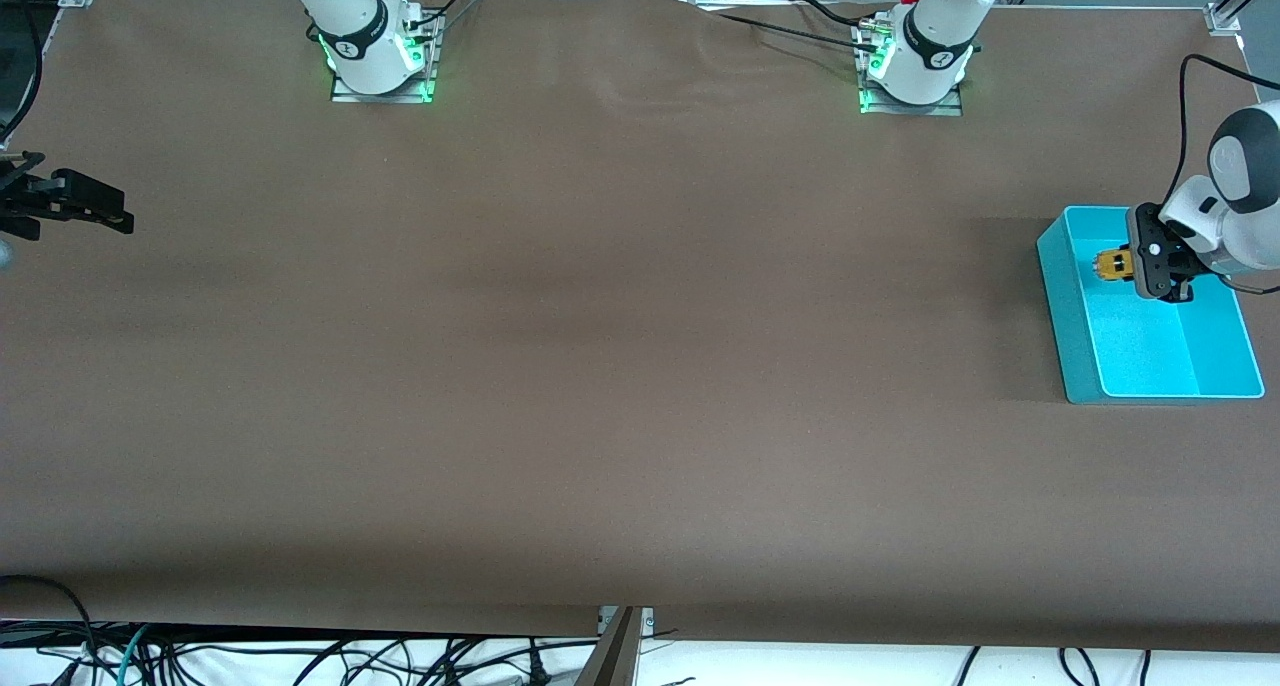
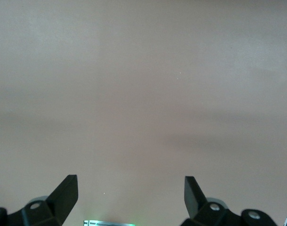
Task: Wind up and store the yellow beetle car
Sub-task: 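Carry the car with the left gripper into the turquoise bin, then open the left gripper to drop the car in the bin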
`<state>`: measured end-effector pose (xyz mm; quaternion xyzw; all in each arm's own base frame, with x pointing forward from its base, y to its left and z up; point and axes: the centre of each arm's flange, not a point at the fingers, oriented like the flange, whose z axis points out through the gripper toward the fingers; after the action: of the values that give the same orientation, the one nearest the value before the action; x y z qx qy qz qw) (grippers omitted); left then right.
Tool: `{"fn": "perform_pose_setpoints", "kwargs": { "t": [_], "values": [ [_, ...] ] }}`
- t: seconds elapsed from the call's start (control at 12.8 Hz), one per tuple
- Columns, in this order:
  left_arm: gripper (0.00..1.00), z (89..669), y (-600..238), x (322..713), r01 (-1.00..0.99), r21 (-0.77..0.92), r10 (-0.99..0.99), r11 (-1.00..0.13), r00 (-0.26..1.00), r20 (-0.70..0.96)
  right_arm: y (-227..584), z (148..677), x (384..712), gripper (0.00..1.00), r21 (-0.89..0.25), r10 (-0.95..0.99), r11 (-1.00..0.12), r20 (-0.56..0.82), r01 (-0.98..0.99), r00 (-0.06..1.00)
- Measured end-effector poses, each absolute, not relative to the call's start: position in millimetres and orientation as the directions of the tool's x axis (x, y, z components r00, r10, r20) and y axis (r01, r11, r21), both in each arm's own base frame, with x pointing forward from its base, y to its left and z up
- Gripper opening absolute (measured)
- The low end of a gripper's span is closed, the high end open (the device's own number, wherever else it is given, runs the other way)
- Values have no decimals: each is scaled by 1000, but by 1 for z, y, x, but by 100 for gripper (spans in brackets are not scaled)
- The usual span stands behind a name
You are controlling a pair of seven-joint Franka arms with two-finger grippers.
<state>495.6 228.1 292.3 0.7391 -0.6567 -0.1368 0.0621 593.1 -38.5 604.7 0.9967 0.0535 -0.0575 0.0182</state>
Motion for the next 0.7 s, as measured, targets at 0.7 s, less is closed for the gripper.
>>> {"fn": "perform_pose_setpoints", "kwargs": {
  "t": [0.7],
  "values": [
    [52, 182, 255, 453, -939, 317, -990, -133, 110, -91, -39, 604, 593, 100, 30, 103, -994, -117, 108, 988]
  ]
}}
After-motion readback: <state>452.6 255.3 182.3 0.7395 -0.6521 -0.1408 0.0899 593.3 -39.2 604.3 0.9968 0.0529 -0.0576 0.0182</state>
